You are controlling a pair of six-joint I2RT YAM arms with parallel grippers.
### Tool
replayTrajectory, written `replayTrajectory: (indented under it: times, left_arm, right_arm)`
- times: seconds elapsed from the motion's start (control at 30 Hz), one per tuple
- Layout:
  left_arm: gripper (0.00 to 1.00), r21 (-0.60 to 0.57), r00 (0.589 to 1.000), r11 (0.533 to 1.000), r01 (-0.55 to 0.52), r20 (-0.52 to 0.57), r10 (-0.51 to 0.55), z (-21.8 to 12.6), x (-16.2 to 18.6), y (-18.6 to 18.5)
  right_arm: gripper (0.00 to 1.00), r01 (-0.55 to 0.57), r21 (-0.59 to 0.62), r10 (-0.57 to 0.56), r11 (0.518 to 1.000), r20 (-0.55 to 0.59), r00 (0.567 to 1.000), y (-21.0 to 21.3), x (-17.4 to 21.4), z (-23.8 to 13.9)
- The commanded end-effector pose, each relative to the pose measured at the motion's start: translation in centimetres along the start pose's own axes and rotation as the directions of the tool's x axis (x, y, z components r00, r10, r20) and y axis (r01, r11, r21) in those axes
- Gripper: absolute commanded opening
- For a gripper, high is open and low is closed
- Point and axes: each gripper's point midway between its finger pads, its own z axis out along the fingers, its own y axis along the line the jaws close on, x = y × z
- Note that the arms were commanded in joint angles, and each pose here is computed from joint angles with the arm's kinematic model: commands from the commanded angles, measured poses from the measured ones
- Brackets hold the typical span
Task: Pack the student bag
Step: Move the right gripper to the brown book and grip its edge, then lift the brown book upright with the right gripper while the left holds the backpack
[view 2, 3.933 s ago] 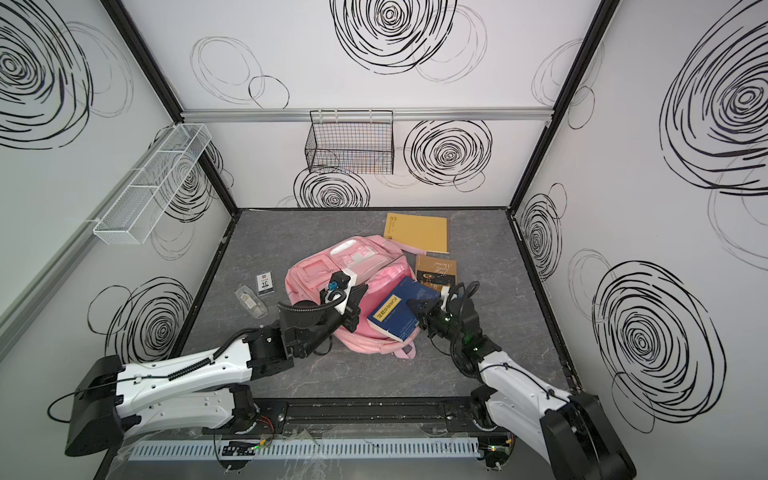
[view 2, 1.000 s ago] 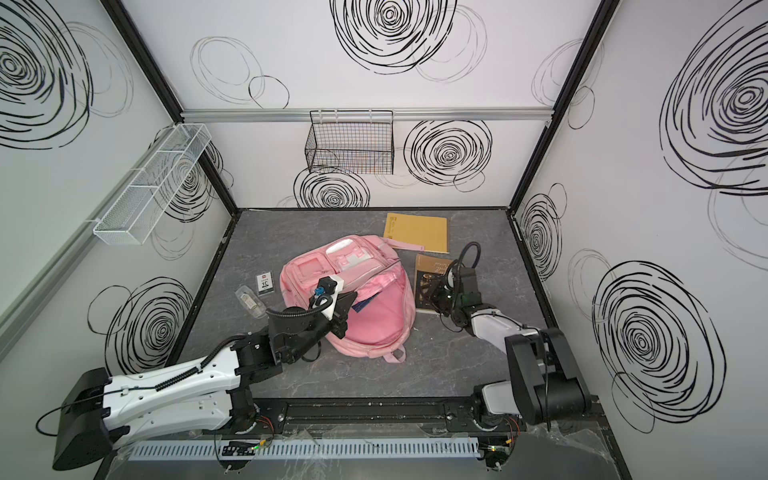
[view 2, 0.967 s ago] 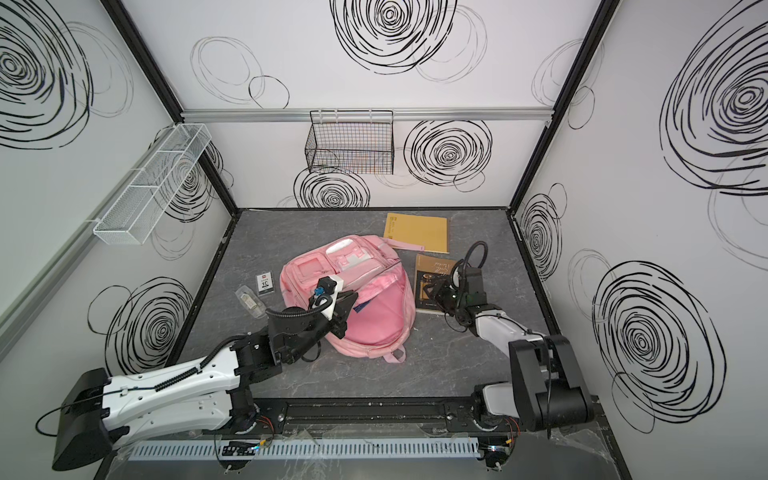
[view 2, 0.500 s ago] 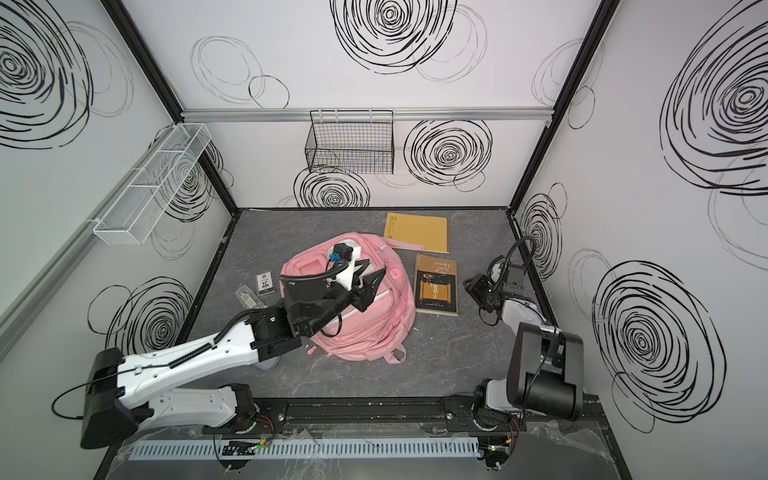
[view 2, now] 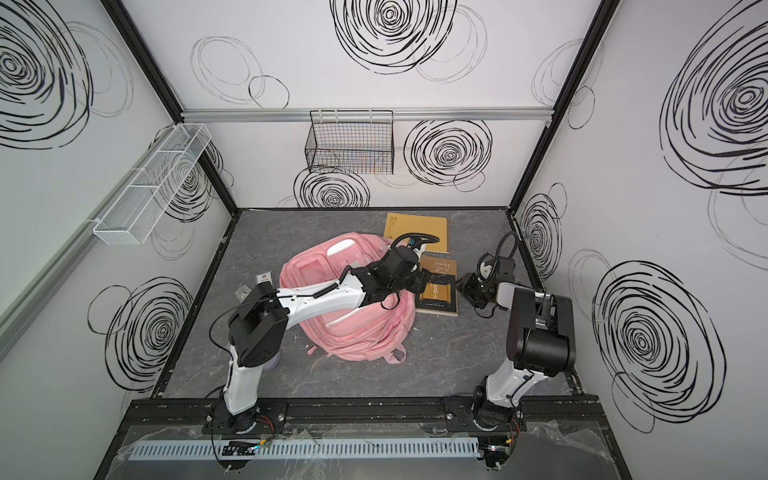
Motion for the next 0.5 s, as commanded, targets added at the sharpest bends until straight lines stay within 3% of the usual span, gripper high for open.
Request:
replayTrajectory:
  times: [0.0, 0.23, 0.47]
  left_arm:
    - [0.58, -0.030, 0.999, 0.999, 0.044, -0.031, -0.045, 1.5, 0.0, 1.3]
    - [0.57, -0.075, 0.989, 0.995, 0.066, -0.127, -0.075, 6.3, 3.3, 3.8]
    - [0.57, -0.055, 0.975, 0.993, 0.107, -0.191, -0.116, 8.1, 5.6, 4.3]
  right_arm:
    - [0.52, 0.035, -0.004, -0.035, 0.999, -0.036, 0.999, 0.2, 0.7, 0.2]
    - [0.53, 0.029, -0.044, -0.032, 0.999, -0.069, 0.997, 0.5, 2.0, 0.6]
    - [0.52, 0.010, -0.122, -0.026, 0.992, -0.126, 0.992, 1.0, 3.8, 0.8]
